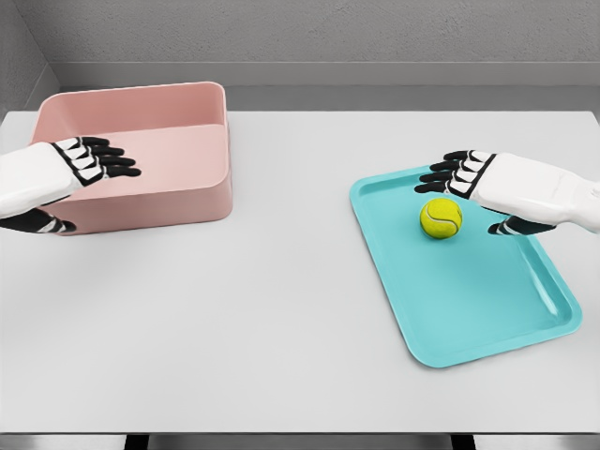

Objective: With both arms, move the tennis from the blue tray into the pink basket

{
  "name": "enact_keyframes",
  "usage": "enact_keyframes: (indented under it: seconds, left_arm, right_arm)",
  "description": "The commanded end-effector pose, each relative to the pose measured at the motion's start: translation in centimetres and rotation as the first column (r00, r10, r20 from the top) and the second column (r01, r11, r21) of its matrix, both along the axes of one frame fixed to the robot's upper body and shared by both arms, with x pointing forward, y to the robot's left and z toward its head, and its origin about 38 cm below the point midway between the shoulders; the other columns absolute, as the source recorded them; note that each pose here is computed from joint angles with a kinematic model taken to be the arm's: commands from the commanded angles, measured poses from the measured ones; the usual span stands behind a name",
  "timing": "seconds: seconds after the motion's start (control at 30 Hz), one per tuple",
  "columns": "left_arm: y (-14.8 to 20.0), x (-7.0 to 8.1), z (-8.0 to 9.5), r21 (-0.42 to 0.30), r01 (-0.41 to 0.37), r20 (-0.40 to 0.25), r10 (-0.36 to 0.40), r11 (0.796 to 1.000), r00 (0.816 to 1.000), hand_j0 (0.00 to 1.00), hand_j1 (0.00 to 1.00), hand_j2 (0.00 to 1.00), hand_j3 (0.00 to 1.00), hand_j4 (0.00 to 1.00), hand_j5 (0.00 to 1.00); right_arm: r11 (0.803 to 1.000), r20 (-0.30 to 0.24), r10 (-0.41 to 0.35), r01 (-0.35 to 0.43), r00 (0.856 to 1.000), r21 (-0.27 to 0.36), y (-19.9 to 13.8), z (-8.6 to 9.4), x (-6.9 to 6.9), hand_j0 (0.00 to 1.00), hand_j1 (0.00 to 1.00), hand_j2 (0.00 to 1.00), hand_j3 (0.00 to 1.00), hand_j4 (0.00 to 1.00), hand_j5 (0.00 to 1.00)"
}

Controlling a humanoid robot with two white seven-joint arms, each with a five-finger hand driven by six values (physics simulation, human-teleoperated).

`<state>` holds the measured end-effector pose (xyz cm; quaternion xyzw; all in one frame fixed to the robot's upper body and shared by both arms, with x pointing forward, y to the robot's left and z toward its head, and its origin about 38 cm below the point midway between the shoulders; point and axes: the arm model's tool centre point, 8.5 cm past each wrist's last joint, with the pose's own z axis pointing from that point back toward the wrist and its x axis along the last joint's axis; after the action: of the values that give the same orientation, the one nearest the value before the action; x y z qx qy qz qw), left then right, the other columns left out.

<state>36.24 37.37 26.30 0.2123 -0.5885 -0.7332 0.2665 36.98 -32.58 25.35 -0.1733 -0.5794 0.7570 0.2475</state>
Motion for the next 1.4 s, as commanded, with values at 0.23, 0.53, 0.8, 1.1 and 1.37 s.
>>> enact_keyframes:
  seconds: [0.23,0.53,0.8,1.1,1.37]
  left_arm:
    - [0.2,0.1,-0.1,0.019,-0.006,0.005,0.006,1.0,1.0,1.0,1.0,1.0,1.0,1.0,1.0]
    - [0.4,0.1,-0.1,0.014,-0.011,0.004,0.011,1.0,1.0,1.0,1.0,1.0,1.0,1.0,1.0]
    - [1.2,0.7,0.5,0.003,-0.041,0.017,0.04,0.999,0.999,1.0,1.0,1.0,1.0,1.0,1.0]
    - [0.7,0.4,-0.1,0.014,-0.022,0.005,0.022,1.0,1.0,1.0,1.0,1.0,1.0,1.0,1.0]
    - [0.6,0.4,-0.4,0.021,-0.021,-0.004,0.021,1.0,1.0,1.0,1.0,1.0,1.0,1.0,1.0]
  right_arm:
    - [0.997,-0.034,-0.079,0.08,0.996,0.024,-1.9,-1.1,1.6,1.0,1.0,1.0,1.0,1.0,1.0]
    - [0.996,-0.163,0.013,-0.026,0.987,-0.084,3.3,-3.8,5.2,0.99,0.99,0.99,0.99,0.99,0.99]
    - [0.991,-0.256,-0.099,0.073,0.962,-0.109,0.5,-7.0,7.0,0.99,0.99,0.99,0.99,0.99,0.99]
    - [0.991,-0.281,-0.116,0.09,0.953,-0.102,0.7,-7.9,8.0,0.99,0.99,0.99,0.99,0.99,0.99]
    - [0.99,-0.308,-0.121,0.091,0.944,-0.108,1.0,-9.1,8.0,0.98,0.98,0.98,0.98,0.98,0.98]
